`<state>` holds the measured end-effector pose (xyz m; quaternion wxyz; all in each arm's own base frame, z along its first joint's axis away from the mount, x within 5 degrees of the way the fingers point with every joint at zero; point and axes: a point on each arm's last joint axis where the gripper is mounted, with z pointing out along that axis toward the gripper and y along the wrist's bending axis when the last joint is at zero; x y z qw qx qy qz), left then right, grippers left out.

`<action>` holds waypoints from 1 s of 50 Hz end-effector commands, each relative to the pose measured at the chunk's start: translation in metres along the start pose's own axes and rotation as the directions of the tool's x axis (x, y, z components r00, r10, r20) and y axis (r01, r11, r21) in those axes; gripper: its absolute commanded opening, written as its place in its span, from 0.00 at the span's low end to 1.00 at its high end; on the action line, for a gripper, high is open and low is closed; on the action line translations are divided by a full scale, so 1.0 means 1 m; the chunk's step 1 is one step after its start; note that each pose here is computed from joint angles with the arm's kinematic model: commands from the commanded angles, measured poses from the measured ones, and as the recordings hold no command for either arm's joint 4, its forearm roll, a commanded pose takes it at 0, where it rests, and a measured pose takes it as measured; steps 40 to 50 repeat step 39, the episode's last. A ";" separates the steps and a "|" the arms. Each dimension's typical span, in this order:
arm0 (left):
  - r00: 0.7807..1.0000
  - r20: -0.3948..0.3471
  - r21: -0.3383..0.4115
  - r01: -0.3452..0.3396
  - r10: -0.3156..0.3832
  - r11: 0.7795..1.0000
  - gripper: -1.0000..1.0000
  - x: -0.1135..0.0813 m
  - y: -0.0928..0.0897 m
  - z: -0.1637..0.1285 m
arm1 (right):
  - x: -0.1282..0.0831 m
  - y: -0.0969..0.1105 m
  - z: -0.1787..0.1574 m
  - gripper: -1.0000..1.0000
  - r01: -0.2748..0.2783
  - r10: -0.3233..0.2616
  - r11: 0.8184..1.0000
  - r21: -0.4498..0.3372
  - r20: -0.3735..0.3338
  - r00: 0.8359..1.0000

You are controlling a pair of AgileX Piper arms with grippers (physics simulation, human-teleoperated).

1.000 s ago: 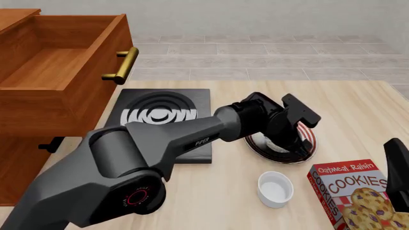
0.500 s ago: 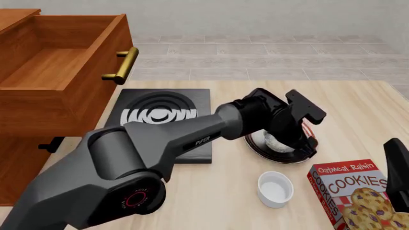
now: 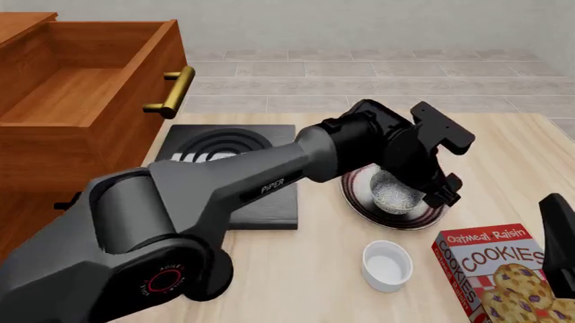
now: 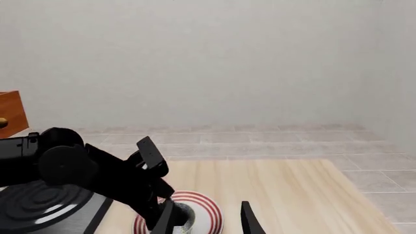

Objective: Pick the akita bowl in the top layer of the wooden cabinet and place it on the plate.

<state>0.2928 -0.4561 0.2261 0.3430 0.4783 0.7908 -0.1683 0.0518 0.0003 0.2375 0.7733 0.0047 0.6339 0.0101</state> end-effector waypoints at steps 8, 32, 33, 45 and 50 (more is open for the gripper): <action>0.999 0.047 -0.001 -0.015 0.015 1.000 1.00 -0.015 -0.002 -0.036 | -0.001 0.000 0.000 1.00 0.009 -0.009 1.000 -0.002 0.007 1.000; 0.995 0.094 -0.005 -0.035 0.035 0.999 1.00 -0.024 -0.002 -0.081 | -0.002 0.000 0.000 1.00 0.015 -0.015 1.000 -0.003 0.011 1.000; 0.995 0.098 -0.007 -0.034 0.035 0.999 1.00 -0.025 -0.001 -0.084 | -0.002 0.000 0.000 1.00 0.017 -0.017 1.000 -0.002 0.011 1.000; 0.992 0.114 -0.010 -0.051 0.052 0.999 1.00 -0.029 -0.001 -0.098 | -0.002 0.000 0.000 1.00 0.018 -0.018 1.000 -0.003 0.011 1.000; 0.992 0.114 -0.010 -0.051 0.052 0.999 1.00 -0.029 -0.001 -0.098 | -0.002 0.000 0.000 1.00 0.018 -0.018 1.000 -0.003 0.011 1.000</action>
